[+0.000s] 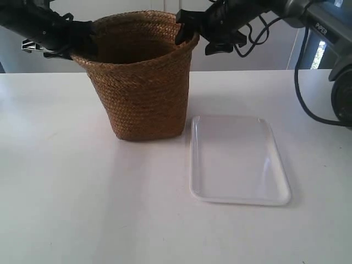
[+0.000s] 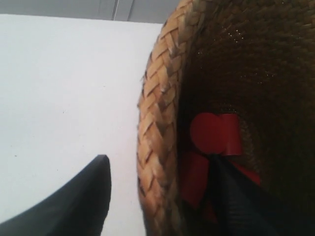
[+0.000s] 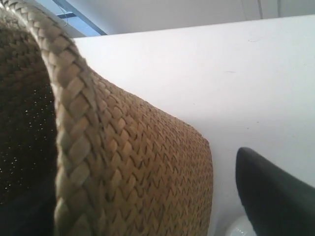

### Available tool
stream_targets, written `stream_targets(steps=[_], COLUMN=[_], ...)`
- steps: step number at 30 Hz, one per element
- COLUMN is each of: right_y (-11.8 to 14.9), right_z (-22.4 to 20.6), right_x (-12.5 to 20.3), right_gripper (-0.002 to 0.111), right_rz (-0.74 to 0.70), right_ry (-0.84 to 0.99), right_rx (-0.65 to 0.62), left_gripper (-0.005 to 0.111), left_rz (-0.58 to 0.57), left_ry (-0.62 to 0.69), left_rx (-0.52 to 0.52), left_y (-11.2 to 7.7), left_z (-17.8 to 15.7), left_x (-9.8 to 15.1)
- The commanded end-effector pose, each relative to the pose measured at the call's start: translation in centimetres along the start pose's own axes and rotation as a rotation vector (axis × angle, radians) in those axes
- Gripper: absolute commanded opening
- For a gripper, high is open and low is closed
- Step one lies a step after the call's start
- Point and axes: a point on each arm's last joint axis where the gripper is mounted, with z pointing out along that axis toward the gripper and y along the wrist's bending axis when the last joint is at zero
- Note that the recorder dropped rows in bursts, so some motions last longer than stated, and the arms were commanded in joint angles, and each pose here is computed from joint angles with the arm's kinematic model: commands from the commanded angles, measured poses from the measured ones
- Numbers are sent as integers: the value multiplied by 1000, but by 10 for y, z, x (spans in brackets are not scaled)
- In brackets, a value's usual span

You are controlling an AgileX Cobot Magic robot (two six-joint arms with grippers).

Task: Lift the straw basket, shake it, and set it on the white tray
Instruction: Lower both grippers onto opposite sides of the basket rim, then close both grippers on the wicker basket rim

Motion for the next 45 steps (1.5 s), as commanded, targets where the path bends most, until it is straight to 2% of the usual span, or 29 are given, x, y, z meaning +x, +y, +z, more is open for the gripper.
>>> stream_targets(steps=[1,5,6,7,8,9,10,12,14,18,21,24,26,31,36,45], right_y=[-1,-1,-1,0,1,1,1,2,5,12,24,34,34,39,48,49], right_z=[2,2,2,2,2,2,2,0,-4,-19,-30,-37,-39,-51,-53,-75], right_x=[0,0,0,0,0,0,1,1,-1,-7,-9,-11,-11,-13,-5,13], right_gripper=[69,55,44,38,27,23,16,5,0,0,0,0,0,0,0,0], right_rz=[4,41,48,51,59,54,33,15,12,-95,-177,-180,-174,-177,-176,-171], right_ry=[-6,-6,-6,-6,-5,-5,1,7,-3,-36,-68,-87,-80,-88,-112,-171], right_rx=[4,3,-4,-7,-18,-20,-22,-26,-28,48,106,89,89,92,108,121], left_gripper=[62,54,43,38,25,20,9,0,0,0,0,0,0,0,0,0], left_rz=[5,-13,-18,-18,-18,-18,-20,-20,-20,8,31,89,93,109,116,120], left_ry=[3,-14,-15,-15,-13,-13,-15,-11,-11,-18,-51,-59,-64,-72,-79,-86], left_rx=[8,26,30,30,31,31,32,35,35,38,41,40,41,10,-5,-14], left_y=[-2,-4,-4,-4,-4,-4,-5,-5,-5,-7,-16,-31,-34,-32,-33,-36], left_z=[1,0,0,0,0,0,0,-1,-1,-6,-15,-26,-31,-39,-46,-57], left_x=[0,-4,-4,-4,-4,-4,-4,-4,-4,-5,-9,-9,-7,-1,-2,13])
